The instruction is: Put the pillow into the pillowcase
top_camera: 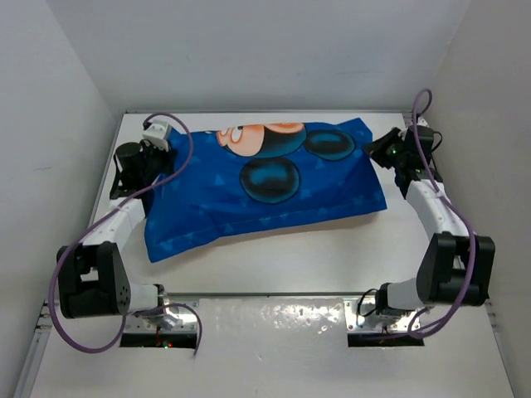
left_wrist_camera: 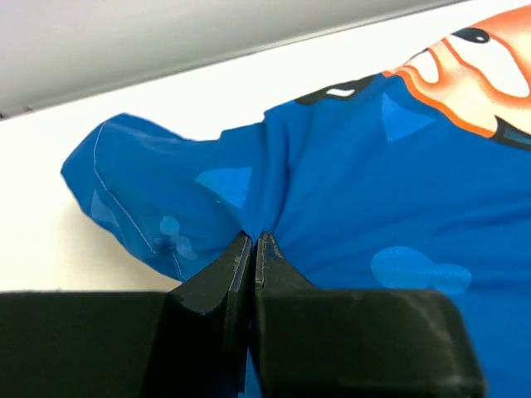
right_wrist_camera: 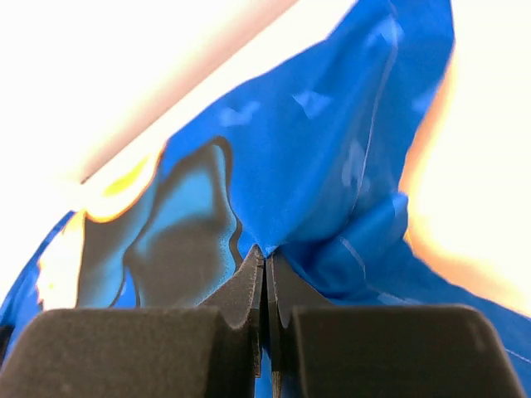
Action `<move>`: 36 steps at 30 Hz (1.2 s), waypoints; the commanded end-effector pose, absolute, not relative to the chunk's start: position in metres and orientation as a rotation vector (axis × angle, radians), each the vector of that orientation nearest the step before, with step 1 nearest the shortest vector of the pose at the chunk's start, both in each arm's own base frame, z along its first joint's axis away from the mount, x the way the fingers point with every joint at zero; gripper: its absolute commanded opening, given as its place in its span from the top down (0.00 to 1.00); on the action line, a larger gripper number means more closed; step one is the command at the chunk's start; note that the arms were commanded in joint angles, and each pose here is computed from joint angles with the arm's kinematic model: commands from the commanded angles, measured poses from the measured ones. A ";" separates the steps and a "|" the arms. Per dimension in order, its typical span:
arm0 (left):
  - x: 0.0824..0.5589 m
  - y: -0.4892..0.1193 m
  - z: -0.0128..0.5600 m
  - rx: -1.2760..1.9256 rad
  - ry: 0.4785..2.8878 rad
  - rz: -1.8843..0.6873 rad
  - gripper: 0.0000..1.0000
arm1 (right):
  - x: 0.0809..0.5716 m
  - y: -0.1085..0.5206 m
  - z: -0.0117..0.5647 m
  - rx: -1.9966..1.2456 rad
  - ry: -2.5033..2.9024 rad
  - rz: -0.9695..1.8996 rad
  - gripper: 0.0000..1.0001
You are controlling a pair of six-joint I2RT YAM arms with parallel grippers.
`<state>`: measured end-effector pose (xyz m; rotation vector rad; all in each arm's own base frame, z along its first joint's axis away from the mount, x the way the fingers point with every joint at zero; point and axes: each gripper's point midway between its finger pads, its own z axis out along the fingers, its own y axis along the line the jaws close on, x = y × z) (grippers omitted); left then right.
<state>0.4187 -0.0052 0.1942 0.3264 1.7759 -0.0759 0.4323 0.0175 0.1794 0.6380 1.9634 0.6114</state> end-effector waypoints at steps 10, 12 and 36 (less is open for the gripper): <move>0.419 0.014 0.242 0.345 1.667 0.144 0.00 | 0.399 -0.003 0.220 0.533 1.998 0.507 0.01; 0.416 0.033 0.244 0.291 1.699 0.228 0.00 | 0.392 -0.010 0.223 0.537 1.989 0.489 0.01; 0.358 0.116 0.243 -0.105 1.930 0.390 0.00 | 0.341 -0.061 0.242 0.628 1.827 0.402 0.01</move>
